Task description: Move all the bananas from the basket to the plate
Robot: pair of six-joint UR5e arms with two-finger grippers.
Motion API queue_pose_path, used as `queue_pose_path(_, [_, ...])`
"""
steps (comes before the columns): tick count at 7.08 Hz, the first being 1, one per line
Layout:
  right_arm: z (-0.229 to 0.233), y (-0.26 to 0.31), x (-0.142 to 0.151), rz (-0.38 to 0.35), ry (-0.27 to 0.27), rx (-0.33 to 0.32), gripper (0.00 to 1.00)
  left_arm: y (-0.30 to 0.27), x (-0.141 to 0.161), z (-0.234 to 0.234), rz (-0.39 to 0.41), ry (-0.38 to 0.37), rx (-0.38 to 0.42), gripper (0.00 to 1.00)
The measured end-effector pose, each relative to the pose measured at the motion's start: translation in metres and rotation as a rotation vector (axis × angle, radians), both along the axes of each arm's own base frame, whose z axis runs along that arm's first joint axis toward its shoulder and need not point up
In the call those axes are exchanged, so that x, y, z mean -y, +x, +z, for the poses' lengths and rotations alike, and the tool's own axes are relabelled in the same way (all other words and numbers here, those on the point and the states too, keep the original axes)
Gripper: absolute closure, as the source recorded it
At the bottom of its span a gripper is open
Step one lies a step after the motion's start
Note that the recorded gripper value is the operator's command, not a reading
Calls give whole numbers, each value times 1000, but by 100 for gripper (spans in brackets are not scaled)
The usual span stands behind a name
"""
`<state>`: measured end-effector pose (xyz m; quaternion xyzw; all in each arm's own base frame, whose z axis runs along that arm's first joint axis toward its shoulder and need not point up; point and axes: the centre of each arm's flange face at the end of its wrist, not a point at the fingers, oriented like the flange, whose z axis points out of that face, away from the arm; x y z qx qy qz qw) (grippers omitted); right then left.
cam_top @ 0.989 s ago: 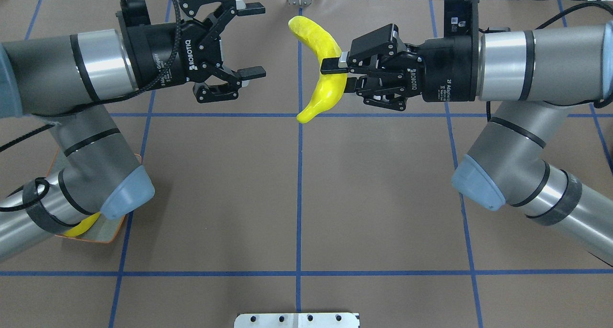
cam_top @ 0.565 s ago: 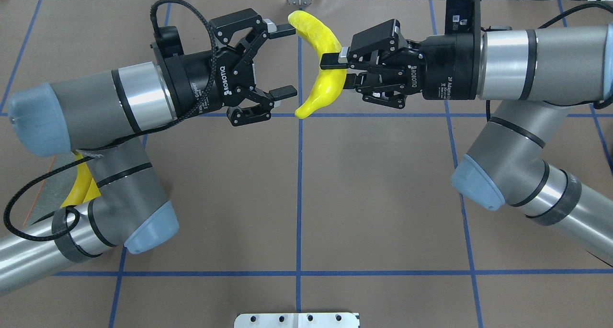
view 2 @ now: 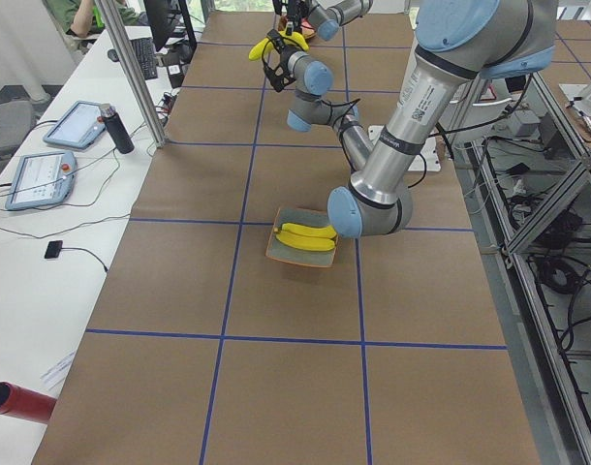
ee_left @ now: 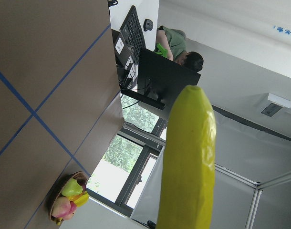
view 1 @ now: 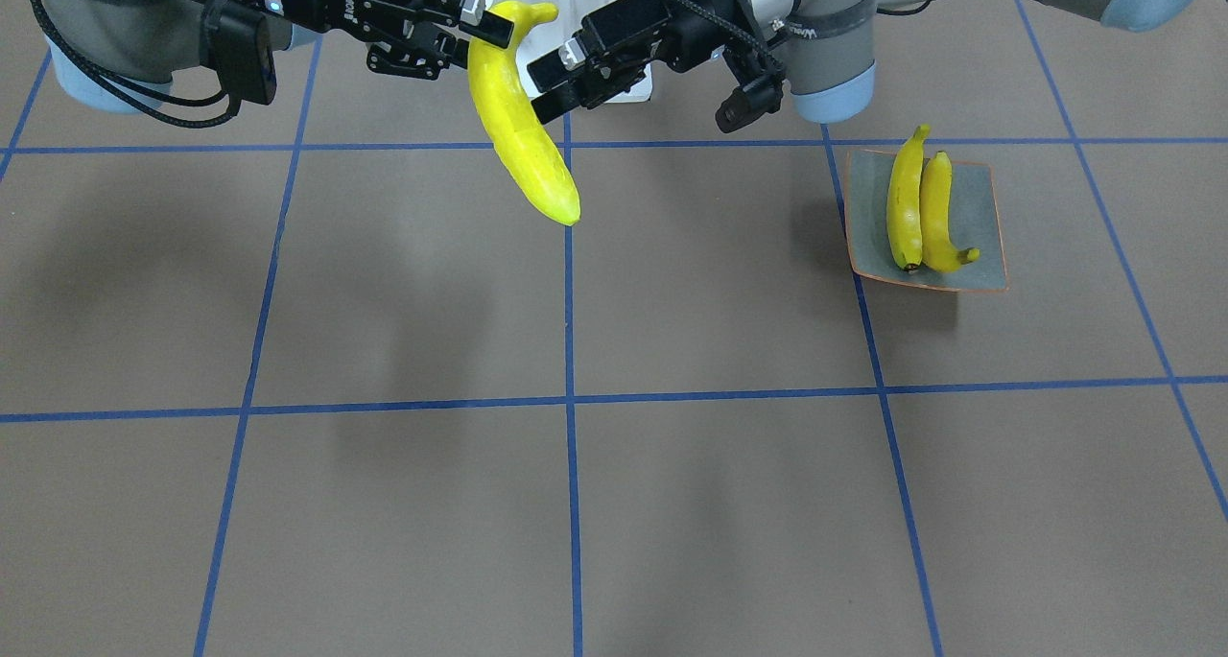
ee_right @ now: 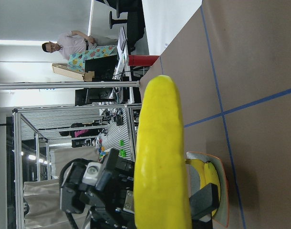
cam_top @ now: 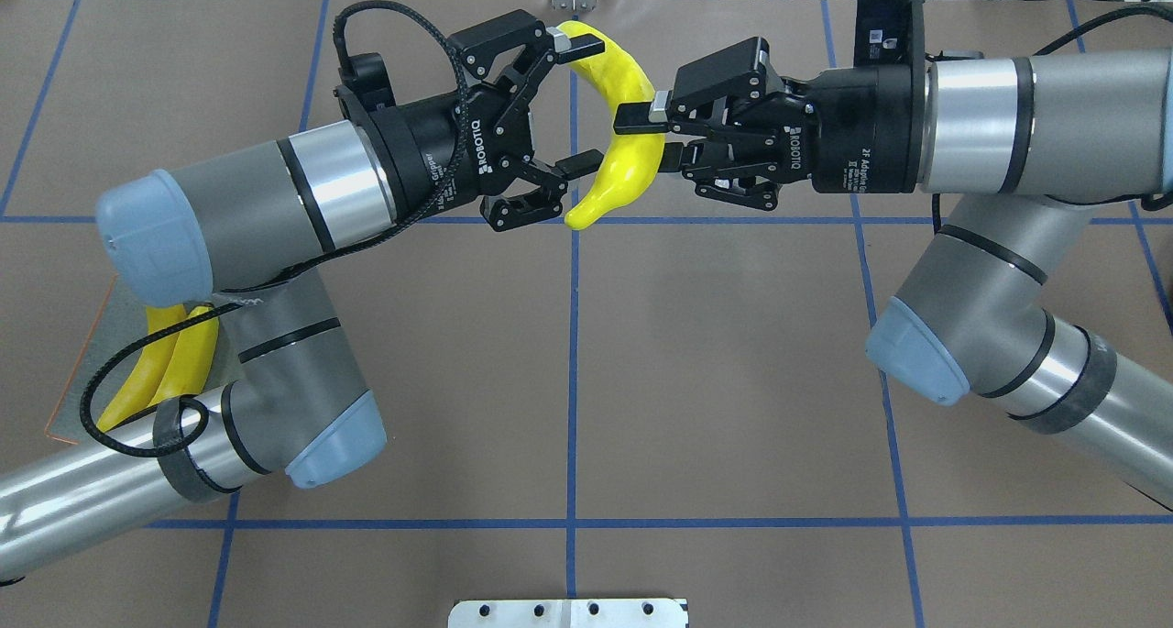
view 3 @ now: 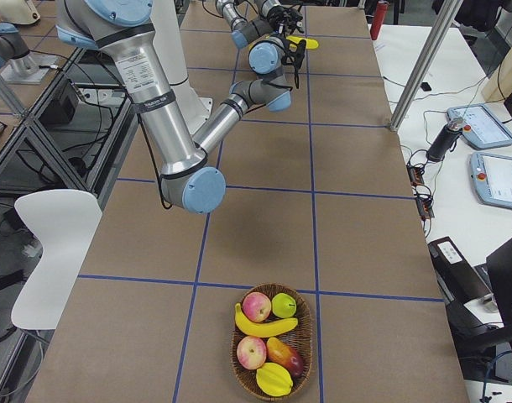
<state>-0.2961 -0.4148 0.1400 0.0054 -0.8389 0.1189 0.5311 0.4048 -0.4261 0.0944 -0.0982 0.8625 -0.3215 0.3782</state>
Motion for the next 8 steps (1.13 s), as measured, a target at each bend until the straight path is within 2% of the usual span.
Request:
queue_pose_path(3, [0, 1, -2, -7, 2, 0, 100, 5, 7, -5, -25, -14, -8, 3])
queue_pose_path(4, [0, 1, -3, -8, 2, 0, 100, 6, 8, -5, -29, -15, -11, 6])
queue_pose_path(5, [1, 1, -3, -9, 1, 0, 100, 6, 8, -6, -30, -15, -12, 14])
queue_pose_path(7, [2, 1, -4, -10, 1, -1, 100, 6, 8, -9, -30, -13, -18, 41])
queue_pose_path(8, [2, 1, -4, -10, 1, -1, 100, 6, 8, -10, -29, -13, -19, 62])
